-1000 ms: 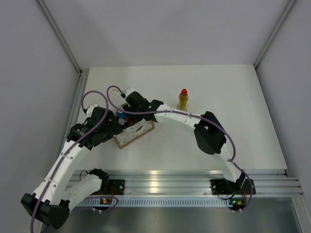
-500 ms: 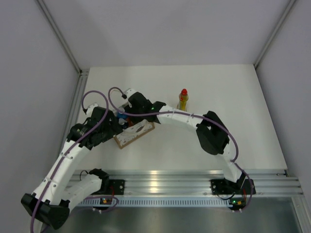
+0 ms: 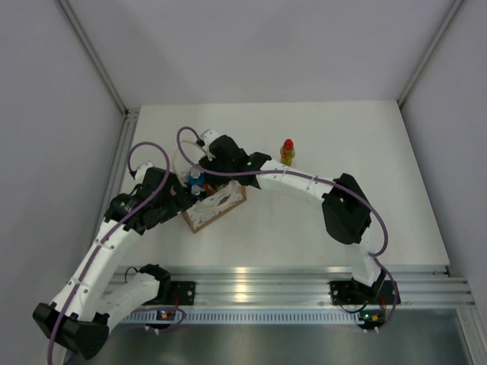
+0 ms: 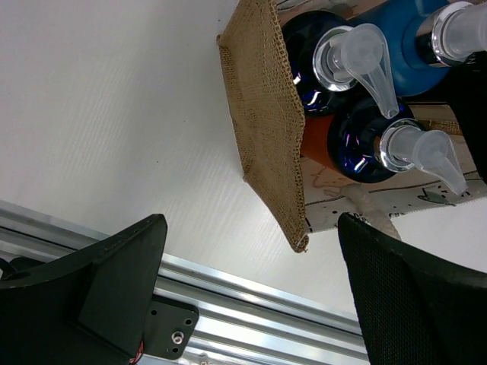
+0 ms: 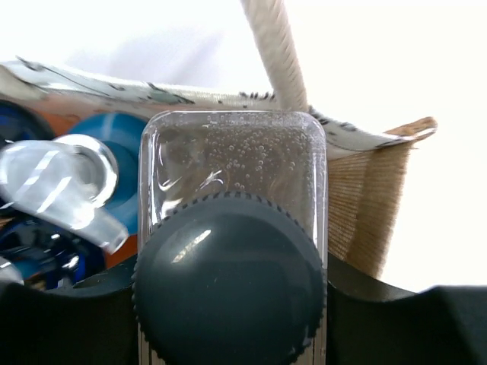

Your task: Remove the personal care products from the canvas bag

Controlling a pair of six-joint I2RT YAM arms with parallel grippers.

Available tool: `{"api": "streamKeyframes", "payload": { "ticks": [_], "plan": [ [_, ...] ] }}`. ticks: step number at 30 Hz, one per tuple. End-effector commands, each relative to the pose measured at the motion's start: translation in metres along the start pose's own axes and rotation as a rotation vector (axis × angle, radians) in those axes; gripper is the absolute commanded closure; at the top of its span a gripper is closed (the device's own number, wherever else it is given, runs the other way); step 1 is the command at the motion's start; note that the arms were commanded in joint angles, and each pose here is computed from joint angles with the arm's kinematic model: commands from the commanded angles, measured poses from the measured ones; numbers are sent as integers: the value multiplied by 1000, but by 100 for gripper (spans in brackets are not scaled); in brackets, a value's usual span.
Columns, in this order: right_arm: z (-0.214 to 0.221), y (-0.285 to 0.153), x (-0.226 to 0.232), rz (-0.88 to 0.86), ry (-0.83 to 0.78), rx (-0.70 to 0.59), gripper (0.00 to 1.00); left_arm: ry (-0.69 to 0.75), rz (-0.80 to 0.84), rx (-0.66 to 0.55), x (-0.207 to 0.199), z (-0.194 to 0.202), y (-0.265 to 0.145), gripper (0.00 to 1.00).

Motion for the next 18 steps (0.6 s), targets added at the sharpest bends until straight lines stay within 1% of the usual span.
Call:
{"api": "streamKeyframes", "payload": {
  "ticks": [1, 9, 18],
  "plan": [
    [-100, -75, -3, -40, 30, -370, 100, -32, 24, -50, -4, -9, -5, 2],
    [-121, -107, -6, -22, 20, -447, 100, -33, 27, -51, -3, -8, -6, 2],
    [-150, -165, -11, -3, 16, -564, 100, -33, 24, -50, -3, -8, -6, 2]
  ]
}}
Point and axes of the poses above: each gripper's point midway between its finger pads, its own y axis out along the fingers, its own x axis along the line the jaws close on, z = x × y, the point moved 7 cm from there along -y, back along the fingers, and after that the axes turned 2 degrees about y, right-handed, at the moved point
